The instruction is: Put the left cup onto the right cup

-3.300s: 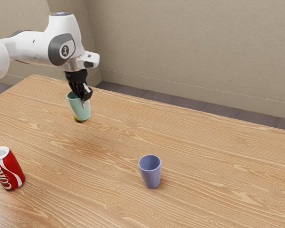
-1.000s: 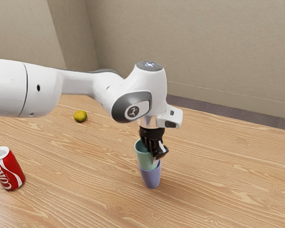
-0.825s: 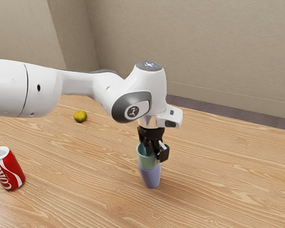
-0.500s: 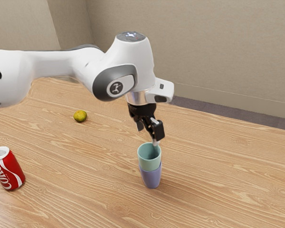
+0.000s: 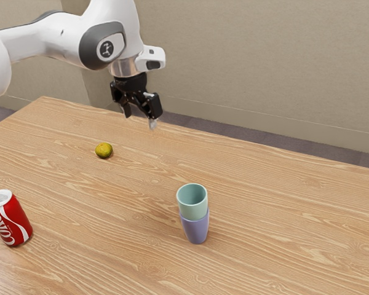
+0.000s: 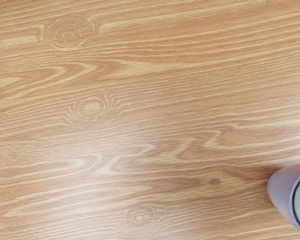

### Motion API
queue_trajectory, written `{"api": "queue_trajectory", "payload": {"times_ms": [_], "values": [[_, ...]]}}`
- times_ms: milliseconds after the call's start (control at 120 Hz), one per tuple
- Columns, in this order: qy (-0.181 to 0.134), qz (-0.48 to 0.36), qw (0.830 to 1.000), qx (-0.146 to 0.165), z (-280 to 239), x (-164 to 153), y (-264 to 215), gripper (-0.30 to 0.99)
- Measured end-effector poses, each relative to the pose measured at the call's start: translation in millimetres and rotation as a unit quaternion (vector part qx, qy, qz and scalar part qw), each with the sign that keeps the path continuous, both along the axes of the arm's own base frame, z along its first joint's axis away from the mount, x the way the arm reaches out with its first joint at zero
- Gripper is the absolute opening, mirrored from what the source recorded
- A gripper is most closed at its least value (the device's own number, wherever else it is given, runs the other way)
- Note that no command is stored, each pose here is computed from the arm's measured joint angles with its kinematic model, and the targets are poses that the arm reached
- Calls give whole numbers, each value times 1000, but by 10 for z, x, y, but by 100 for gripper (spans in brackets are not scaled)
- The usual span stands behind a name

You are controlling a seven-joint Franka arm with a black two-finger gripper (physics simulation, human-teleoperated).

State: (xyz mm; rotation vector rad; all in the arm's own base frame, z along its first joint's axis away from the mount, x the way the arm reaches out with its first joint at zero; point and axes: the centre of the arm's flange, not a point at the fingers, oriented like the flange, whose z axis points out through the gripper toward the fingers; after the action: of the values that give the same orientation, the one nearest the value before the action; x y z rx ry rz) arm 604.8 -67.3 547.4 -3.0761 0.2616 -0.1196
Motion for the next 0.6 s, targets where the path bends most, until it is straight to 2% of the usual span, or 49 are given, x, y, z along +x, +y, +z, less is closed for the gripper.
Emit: {"api": "queue_trajectory", "payload": {"times_ms": [167,333,600], "values": [[-3,-2,1000,-2,193,32,113,69],[-10,-9,1000,-1,515,-119,130,69],[0,-17,1000,-1,571,-197,104,69]]}}
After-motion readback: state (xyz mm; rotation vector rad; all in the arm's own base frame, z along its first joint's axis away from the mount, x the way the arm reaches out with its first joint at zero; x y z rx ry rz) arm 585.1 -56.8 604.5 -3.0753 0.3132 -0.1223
